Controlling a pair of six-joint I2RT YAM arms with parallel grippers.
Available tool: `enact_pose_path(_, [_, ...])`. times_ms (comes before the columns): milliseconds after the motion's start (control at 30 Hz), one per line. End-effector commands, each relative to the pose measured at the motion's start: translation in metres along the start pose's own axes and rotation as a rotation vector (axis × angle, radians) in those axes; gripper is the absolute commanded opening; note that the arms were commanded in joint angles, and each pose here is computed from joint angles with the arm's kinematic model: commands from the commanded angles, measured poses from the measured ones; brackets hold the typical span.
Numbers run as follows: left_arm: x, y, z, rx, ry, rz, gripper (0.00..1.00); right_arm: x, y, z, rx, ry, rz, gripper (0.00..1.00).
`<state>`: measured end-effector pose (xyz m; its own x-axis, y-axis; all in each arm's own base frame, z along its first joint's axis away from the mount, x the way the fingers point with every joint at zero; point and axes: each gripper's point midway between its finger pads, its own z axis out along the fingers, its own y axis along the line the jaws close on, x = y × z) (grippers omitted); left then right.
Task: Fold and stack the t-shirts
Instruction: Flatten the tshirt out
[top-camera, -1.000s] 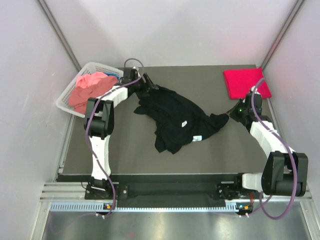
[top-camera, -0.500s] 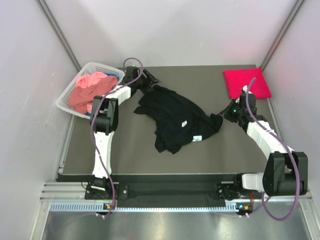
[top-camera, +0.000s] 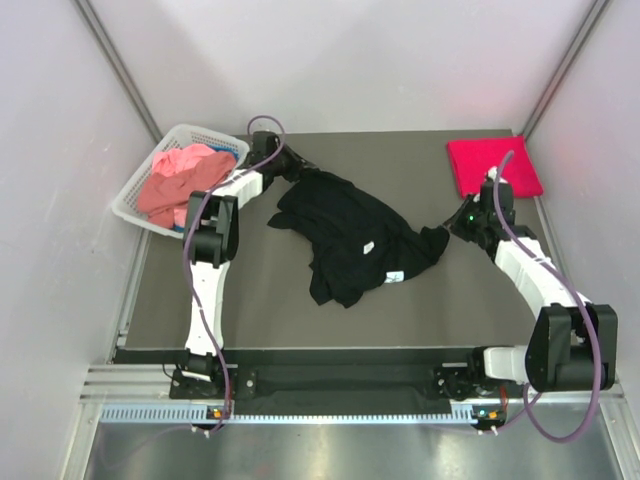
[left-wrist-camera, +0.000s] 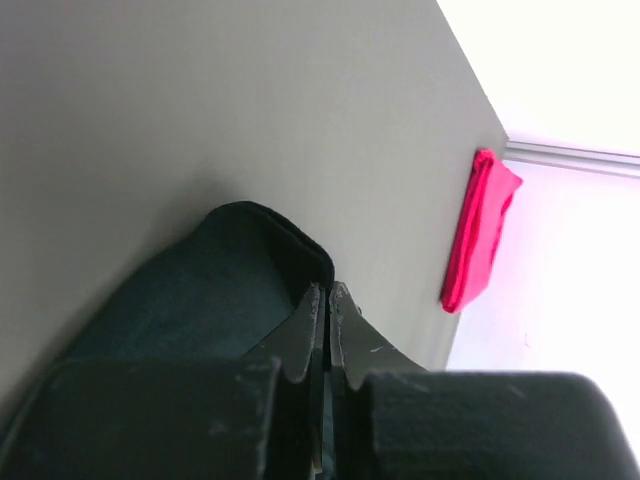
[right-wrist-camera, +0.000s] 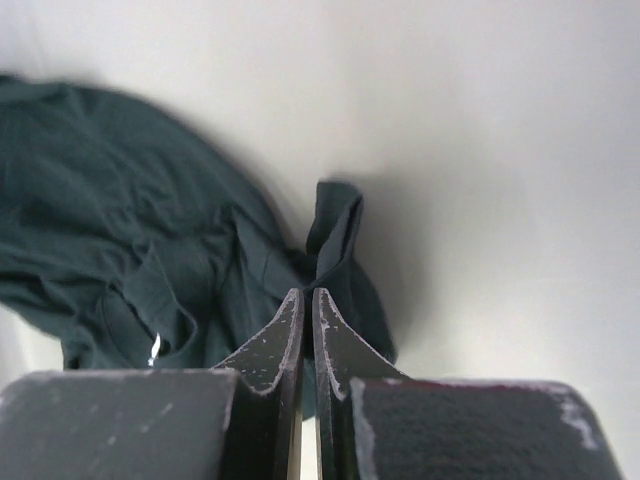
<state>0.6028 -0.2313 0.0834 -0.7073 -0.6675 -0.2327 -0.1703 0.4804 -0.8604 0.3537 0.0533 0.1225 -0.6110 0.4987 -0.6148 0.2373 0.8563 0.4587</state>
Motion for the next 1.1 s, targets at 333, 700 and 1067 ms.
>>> enact_pose_path(333, [-0.130,-0.257,-0.290,0.292,-0.454,0.267,0.00,-0.263,0.099,-0.191,0.007,-0.772,-0.155,0.00])
enact_pose_path(700, [-0.126,-0.243,-0.408,0.137,-0.659,0.397,0.00,-0.262,0.095,-0.262,0.007,-0.922,-0.217,0.00])
enact_pose_path(1067, [-0.081,-0.278,-0.459,0.252,-0.656,0.453,0.00,-0.269,0.099,-0.338,0.005,-1.030,-0.259,0.00])
